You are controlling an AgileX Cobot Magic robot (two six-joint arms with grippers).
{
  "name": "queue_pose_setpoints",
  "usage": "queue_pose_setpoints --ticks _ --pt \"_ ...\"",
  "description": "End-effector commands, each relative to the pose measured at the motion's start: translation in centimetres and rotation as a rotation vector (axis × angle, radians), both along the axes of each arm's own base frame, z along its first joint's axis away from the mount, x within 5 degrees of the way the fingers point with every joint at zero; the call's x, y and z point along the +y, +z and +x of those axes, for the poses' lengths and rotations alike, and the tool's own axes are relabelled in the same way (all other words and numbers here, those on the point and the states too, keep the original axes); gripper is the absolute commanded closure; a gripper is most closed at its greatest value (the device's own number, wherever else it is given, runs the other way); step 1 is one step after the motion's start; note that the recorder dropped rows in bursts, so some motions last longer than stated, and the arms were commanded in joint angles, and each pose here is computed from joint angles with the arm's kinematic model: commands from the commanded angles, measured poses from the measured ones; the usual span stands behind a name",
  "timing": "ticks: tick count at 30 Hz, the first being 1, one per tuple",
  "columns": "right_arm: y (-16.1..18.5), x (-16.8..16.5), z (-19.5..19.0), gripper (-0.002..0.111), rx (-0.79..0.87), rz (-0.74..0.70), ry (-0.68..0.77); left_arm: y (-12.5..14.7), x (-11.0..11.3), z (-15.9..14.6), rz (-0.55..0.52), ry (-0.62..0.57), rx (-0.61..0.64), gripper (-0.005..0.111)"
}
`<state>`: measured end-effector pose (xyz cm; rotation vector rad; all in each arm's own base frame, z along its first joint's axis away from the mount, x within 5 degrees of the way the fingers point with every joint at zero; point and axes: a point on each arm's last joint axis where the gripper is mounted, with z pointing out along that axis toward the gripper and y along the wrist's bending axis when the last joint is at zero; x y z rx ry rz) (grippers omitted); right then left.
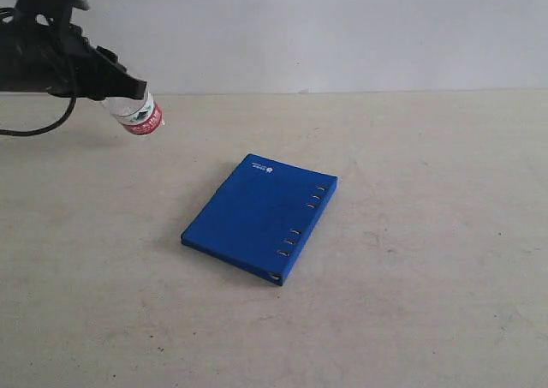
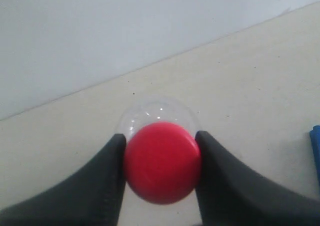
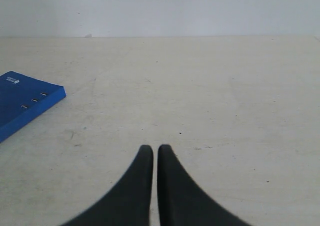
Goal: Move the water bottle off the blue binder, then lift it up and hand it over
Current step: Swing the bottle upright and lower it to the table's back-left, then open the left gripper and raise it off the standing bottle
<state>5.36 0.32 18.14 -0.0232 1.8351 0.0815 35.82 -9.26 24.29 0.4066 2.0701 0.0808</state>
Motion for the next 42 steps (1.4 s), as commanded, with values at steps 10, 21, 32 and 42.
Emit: queue_pose_setpoints --ticks 10,21,32,42 --pt "0.2 0.0 0.0 0.107 -0.017 -0.003 0.002 -1.9 -1.7 8.6 0.097 -0.001 -0.07 0.102" --pt "0.2 0.0 0.0 0.107 -0.017 -0.003 0.002 -2.9 -0.7 12.6 0.119 0.026 -0.112 0.102" --pt "0.2 0.0 0.0 0.107 -0.017 -0.003 0.002 -4.6 0.8 16.3 0.159 0.054 -0.152 0.102" --pt "0.2 0.0 0.0 0.107 -0.017 -0.003 0.002 -6.7 3.7 19.6 0.124 0.158 -0.18 0.061"
